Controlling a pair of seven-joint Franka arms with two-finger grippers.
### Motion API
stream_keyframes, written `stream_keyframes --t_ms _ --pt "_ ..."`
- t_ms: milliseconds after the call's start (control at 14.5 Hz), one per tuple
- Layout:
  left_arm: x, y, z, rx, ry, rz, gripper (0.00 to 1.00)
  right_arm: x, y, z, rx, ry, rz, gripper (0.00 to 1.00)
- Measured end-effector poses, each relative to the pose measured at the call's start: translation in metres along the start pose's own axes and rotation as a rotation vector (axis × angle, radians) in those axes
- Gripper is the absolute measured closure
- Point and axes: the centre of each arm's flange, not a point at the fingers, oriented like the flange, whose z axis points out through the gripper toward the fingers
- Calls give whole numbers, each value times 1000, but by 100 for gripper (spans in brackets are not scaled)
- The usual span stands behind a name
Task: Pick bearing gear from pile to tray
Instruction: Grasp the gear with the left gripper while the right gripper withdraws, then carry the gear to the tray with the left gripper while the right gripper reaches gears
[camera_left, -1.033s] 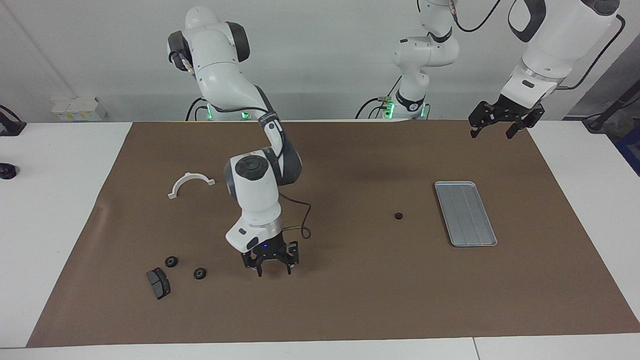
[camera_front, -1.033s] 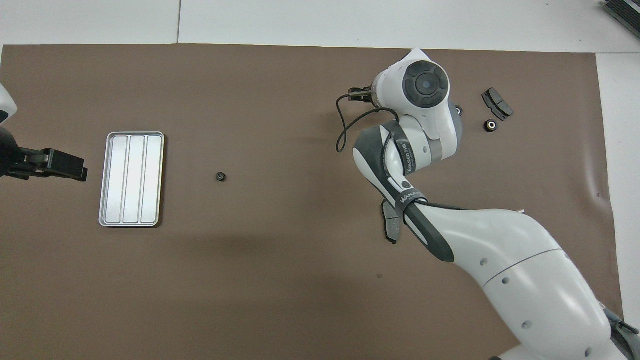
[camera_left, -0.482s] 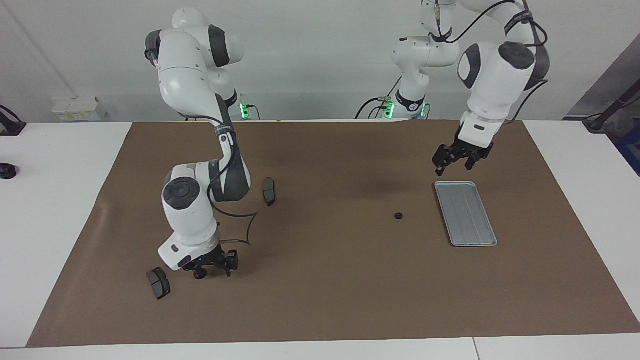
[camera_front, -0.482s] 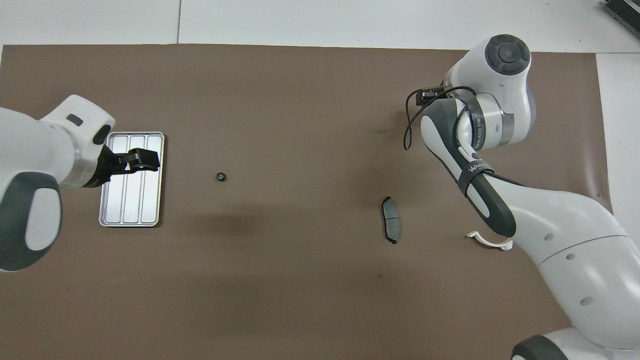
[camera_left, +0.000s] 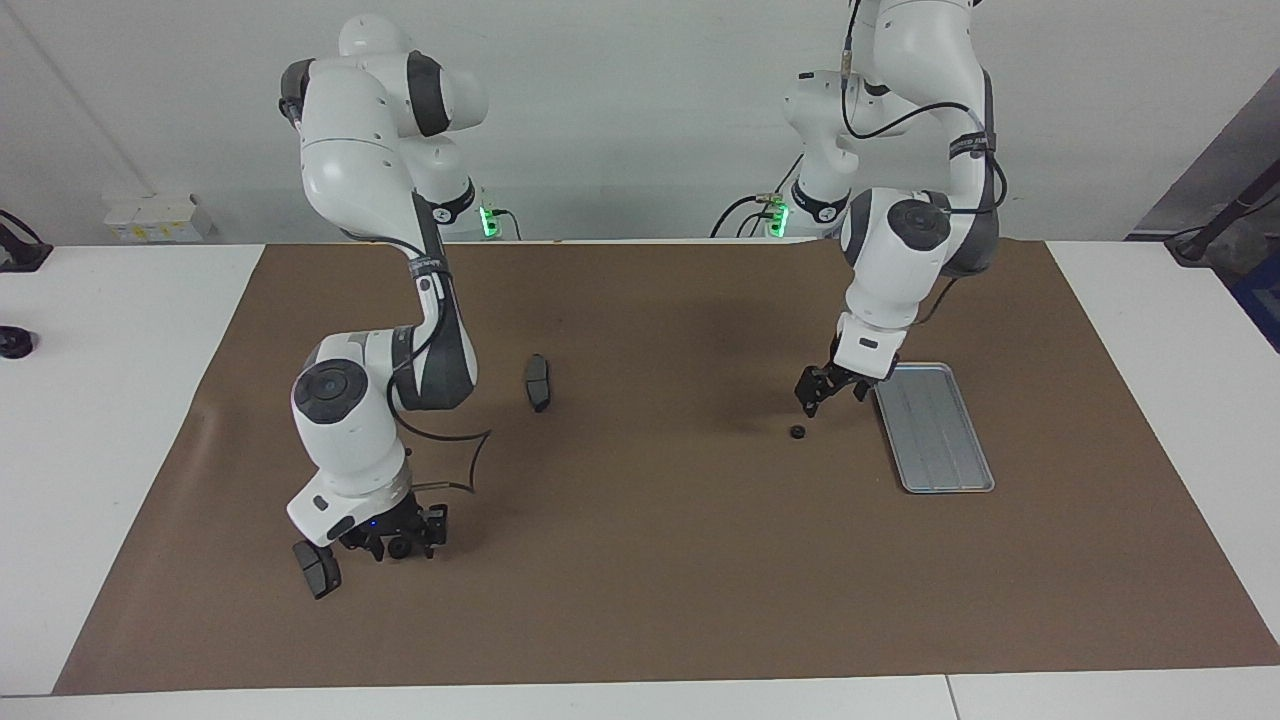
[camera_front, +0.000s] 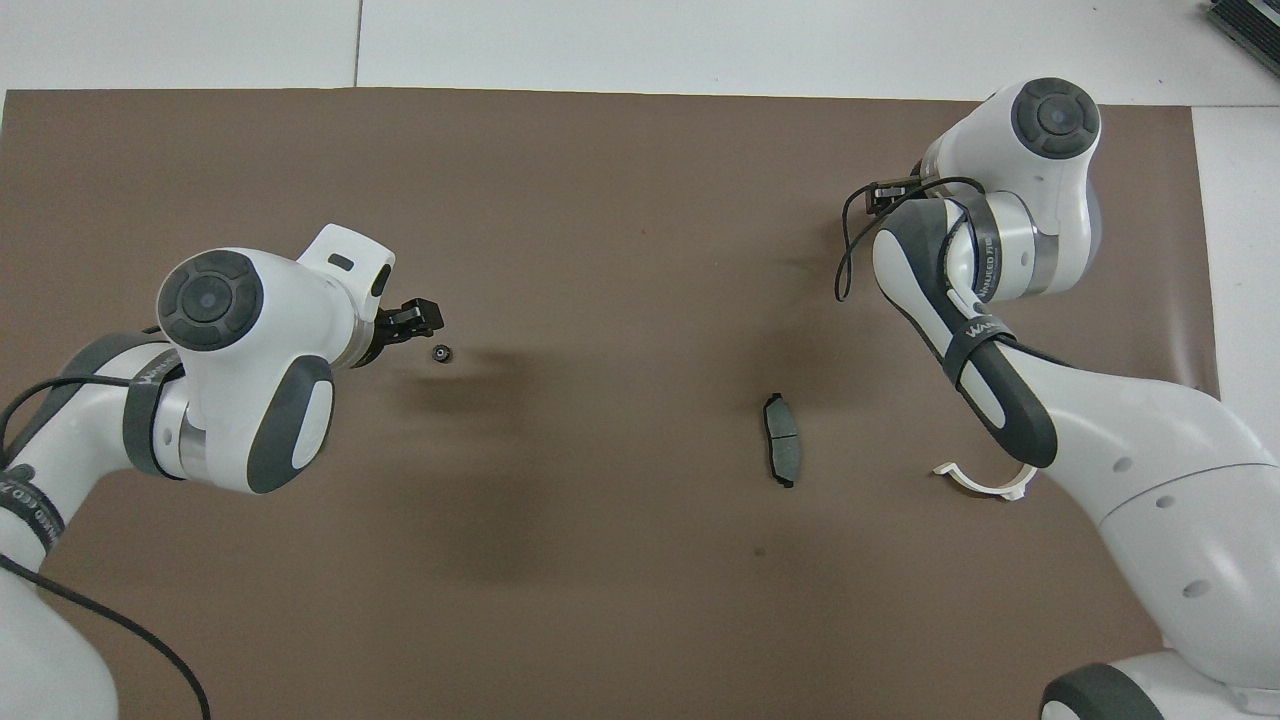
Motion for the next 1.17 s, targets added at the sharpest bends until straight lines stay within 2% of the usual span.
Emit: stream_keyframes --t_ms 207,344,482,551,689,895,964,1033,1171 --pt "-4 14 40 8 19 -31 23 -7 13 8 6 3 21 39" --pt "-9 23 53 3 18 -40 26 -11 23 7 3 -4 34 42" --pt "-12 27 55 2 18 -56 29 -11 25 6 4 -4 37 56" --pt "-14 30 55 3 16 -61 30 -12 25 6 4 -5 36 56" --pt "-17 32 56 13 4 -64 31 -13 22 5 6 -6 34 65" --pt "-19 30 56 30 -15 -66 34 -15 20 4 7 -10 31 65" --pt "-19 30 56 32 -16 -66 41 -16 19 4 8 -10 29 65" --pt "-19 30 56 32 -17 -68 41 -16 16 3 12 -10 24 65" --pt "-19 31 55 32 -16 -75 54 -15 -7 -1 33 -3 -3 65"
